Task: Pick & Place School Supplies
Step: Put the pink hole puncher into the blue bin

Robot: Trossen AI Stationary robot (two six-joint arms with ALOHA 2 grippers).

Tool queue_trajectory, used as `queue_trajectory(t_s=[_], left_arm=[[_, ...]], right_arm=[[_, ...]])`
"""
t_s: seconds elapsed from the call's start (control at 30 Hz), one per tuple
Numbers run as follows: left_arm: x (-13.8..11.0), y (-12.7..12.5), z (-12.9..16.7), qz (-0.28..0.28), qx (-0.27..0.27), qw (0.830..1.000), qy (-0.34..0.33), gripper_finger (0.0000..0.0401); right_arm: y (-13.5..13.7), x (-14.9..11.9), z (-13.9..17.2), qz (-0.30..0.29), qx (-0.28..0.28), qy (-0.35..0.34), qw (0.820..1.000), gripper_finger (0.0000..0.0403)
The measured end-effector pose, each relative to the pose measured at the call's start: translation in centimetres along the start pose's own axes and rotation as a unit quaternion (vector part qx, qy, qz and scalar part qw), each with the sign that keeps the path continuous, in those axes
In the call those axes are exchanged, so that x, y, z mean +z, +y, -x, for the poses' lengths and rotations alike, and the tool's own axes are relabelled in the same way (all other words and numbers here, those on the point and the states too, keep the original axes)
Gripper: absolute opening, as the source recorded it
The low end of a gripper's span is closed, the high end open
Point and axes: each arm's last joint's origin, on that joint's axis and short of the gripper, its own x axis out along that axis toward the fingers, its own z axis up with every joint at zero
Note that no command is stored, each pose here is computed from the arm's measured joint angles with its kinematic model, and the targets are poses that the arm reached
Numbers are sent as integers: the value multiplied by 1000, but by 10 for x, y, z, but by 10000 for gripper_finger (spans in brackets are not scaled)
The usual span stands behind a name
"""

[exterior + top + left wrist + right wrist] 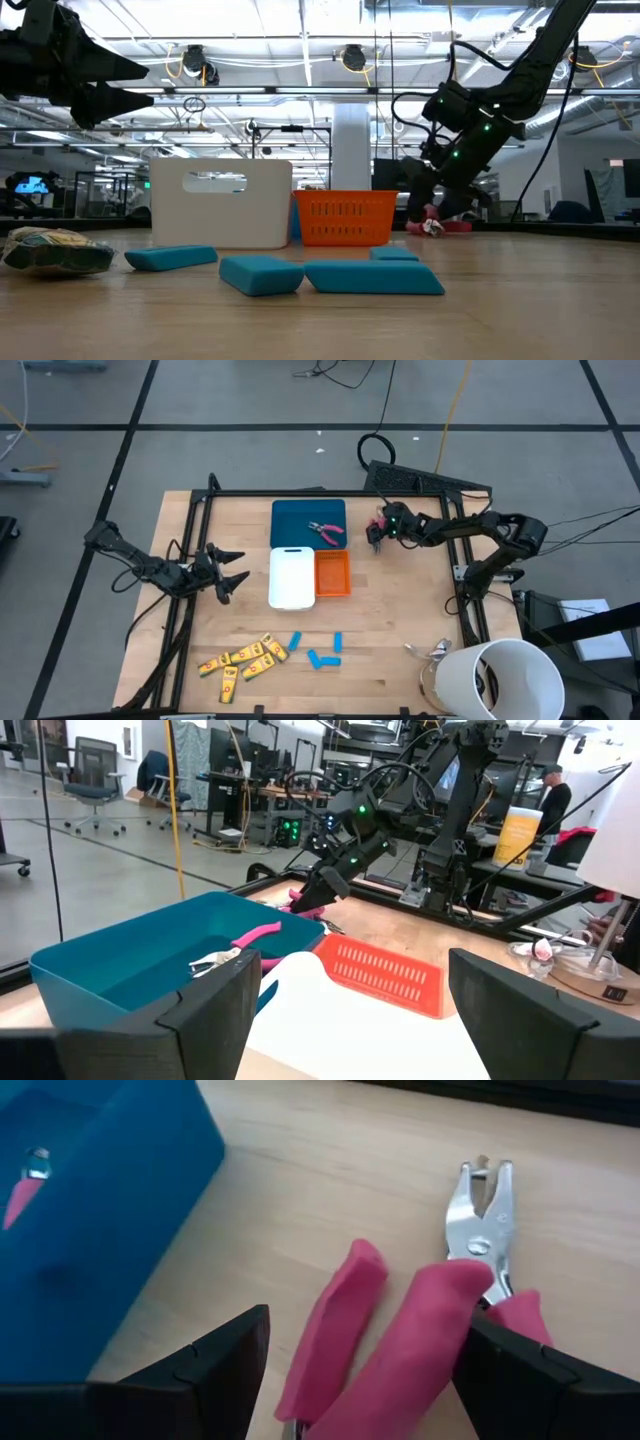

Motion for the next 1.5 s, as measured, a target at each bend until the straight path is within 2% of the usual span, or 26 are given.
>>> queue_trajectory(t_s=[0.43,0.9,1.5], left_arm=[[0,0,0,0,0,1000,0,324],[0,0,0,0,0,1000,0,324],[0,0,0,0,0,1000,0,324]], right_arm=[[1,0,0,11,20,9,1000,274],[2,0,0,11,21,9,1000,204],[2,0,0,11,22,9,1000,159]])
